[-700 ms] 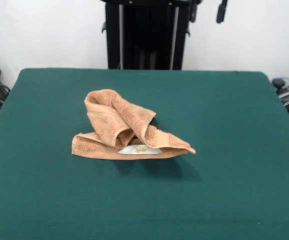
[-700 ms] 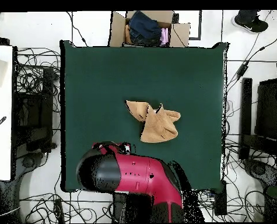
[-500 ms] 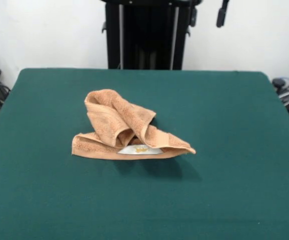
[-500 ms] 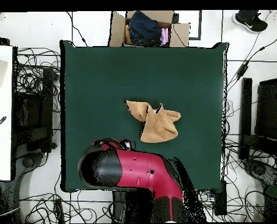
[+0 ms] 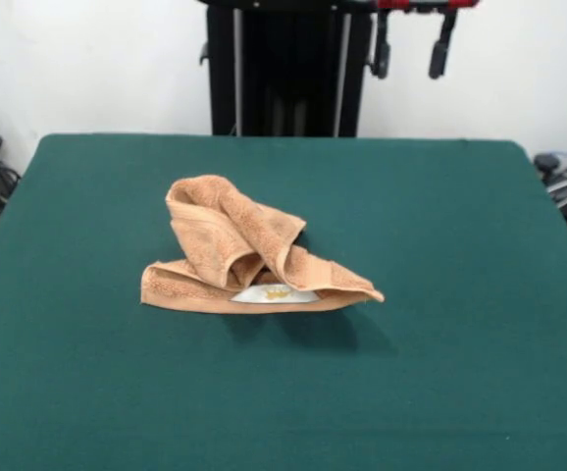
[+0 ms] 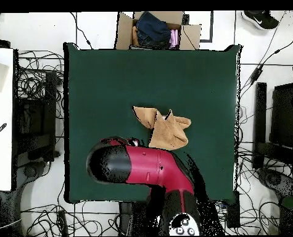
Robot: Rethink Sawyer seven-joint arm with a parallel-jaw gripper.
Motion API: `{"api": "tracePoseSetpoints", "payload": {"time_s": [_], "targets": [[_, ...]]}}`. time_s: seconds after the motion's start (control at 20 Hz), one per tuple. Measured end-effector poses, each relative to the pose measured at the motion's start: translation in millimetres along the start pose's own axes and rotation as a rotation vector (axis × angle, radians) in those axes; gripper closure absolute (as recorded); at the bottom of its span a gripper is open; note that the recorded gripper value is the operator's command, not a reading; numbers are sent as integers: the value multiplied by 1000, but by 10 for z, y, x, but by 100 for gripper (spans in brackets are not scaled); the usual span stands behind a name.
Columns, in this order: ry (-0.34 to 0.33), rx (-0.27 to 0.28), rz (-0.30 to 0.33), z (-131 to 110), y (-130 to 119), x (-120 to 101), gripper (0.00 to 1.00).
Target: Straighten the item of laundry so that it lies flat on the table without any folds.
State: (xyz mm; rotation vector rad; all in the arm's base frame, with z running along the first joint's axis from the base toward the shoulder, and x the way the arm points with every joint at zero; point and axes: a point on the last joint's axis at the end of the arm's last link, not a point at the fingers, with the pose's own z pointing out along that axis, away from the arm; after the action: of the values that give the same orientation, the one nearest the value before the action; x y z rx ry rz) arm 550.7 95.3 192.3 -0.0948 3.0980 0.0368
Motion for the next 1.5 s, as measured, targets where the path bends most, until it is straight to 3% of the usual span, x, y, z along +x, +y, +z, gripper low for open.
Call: {"api": "tracePoseSetpoints", "payload": {"time_s": [0.35, 0.8, 1.5], "targets": [[15, -15, 19, 194, -126, -153, 0], [56, -15, -2, 473, -178, -332, 0], [100, -13, -24, 690, -233, -496, 0]]}}
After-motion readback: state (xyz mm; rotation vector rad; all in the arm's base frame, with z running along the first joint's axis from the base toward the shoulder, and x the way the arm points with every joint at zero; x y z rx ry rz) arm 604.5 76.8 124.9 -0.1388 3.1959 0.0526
